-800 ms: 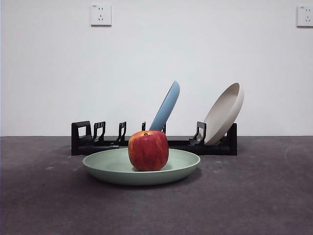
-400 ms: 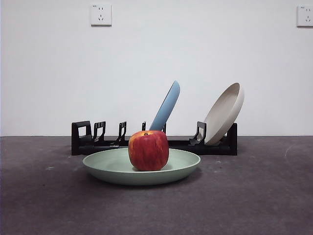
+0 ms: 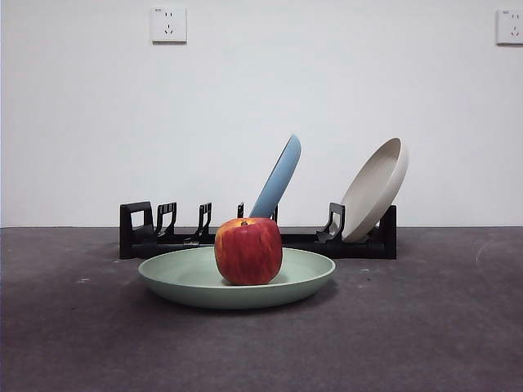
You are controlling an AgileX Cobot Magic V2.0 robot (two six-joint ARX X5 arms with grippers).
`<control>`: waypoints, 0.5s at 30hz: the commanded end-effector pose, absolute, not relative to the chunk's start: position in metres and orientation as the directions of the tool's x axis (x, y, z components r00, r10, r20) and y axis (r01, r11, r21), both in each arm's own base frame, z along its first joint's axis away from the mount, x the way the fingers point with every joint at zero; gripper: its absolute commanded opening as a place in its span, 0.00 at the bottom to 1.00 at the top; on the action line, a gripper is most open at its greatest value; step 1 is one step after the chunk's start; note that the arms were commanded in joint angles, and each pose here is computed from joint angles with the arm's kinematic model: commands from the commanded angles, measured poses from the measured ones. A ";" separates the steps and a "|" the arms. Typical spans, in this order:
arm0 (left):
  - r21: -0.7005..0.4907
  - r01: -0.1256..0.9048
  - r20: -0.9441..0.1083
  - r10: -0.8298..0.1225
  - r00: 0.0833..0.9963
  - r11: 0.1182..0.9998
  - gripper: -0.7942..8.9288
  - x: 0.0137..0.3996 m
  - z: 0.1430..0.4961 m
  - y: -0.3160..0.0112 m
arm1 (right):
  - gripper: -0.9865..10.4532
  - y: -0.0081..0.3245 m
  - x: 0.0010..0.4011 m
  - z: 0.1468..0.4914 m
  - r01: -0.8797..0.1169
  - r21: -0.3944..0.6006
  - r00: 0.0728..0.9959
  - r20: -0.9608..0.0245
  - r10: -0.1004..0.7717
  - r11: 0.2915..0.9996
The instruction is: Take the green plate from the plate rack,put the plate on the table,take the apple from the table,put the apple in the plate
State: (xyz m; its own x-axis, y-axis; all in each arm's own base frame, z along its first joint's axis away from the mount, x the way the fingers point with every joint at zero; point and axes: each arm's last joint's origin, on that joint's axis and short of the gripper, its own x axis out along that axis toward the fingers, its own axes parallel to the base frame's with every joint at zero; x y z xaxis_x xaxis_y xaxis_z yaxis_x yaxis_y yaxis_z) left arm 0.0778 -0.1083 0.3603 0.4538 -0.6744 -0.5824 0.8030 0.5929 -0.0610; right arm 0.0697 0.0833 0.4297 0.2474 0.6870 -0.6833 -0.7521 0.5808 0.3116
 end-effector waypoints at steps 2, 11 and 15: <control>-0.062 0.802 -0.579 -0.676 0.456 0.594 0.08 0.078 0.360 -0.109 | 0.09 0.082 0.069 0.426 -0.743 0.317 0.235 -0.702 0.673 0.590; 0.062 0.730 -0.539 -0.593 0.599 0.681 0.08 0.081 0.365 -0.097 | 0.09 0.082 0.068 0.426 -0.743 0.317 0.235 -0.701 0.673 0.590; 0.157 0.616 -0.337 -0.545 0.768 0.772 0.08 0.085 0.385 -0.073 | 0.09 0.082 0.068 0.426 -0.743 0.317 0.235 -0.701 0.673 0.590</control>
State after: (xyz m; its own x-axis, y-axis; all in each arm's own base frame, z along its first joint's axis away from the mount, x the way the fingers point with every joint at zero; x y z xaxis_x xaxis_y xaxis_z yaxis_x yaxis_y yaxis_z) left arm 0.0859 -0.0807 0.3801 0.7294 -0.5602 -0.3926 0.6369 0.7656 0.0908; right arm 0.0691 0.0827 0.4299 0.2490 0.6881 -0.6816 -0.7526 0.5804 0.3110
